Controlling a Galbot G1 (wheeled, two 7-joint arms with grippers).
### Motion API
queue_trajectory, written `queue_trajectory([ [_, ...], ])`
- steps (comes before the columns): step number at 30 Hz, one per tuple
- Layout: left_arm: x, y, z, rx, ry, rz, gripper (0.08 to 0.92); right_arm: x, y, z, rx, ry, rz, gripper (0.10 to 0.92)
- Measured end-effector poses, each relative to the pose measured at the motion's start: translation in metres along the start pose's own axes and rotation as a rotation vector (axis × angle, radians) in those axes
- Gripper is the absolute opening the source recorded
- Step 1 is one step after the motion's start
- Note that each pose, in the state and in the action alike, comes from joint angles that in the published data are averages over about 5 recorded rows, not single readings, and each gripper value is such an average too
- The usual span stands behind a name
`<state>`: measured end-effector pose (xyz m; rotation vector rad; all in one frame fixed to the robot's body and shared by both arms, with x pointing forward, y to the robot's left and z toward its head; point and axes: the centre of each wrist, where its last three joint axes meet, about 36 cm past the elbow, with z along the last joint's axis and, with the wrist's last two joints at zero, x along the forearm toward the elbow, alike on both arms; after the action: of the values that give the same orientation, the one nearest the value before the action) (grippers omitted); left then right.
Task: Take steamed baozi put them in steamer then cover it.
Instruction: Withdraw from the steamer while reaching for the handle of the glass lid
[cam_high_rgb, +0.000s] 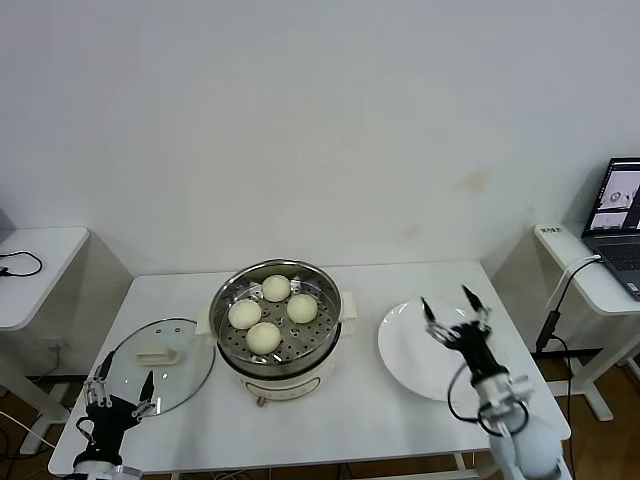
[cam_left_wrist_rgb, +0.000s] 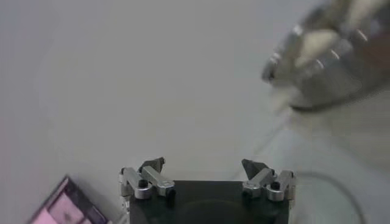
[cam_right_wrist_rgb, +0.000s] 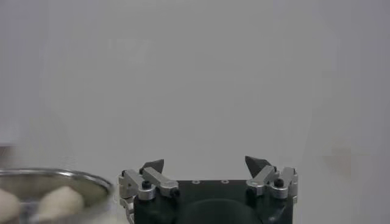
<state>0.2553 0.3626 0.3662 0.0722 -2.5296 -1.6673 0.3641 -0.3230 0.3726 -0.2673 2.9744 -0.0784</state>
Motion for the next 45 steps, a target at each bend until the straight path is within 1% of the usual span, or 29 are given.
queue_trajectory([
  [5,-0.013,-0.003,0.017,-0.220,-0.033,0.040,0.823,0.037,-0.009,0.008,-0.009,0.026,0.090,0.823],
  [8,-0.023,-0.006,0.026,-0.324,-0.050,0.058,0.823,0.055,-0.011,0.010,-0.008,0.038,0.128,0.823],
  [15,-0.051,-0.019,0.047,-0.467,-0.072,0.089,0.823,0.086,-0.010,0.013,-0.001,0.065,0.185,0.823],
  [23,-0.085,-0.030,0.060,-0.544,-0.079,0.108,0.823,0.107,-0.008,0.016,0.000,0.097,0.221,0.823],
  [32,-0.121,-0.034,0.067,-0.586,-0.076,0.113,0.823,0.120,-0.008,0.019,0.009,0.119,0.239,0.823],
  [39,-0.140,-0.038,0.069,-0.593,-0.067,0.120,0.823,0.126,-0.006,0.022,0.010,0.131,0.247,0.823],
  [45,-0.147,-0.040,0.073,-0.596,-0.056,0.130,0.823,0.130,-0.005,0.023,0.014,0.137,0.247,0.823],
])
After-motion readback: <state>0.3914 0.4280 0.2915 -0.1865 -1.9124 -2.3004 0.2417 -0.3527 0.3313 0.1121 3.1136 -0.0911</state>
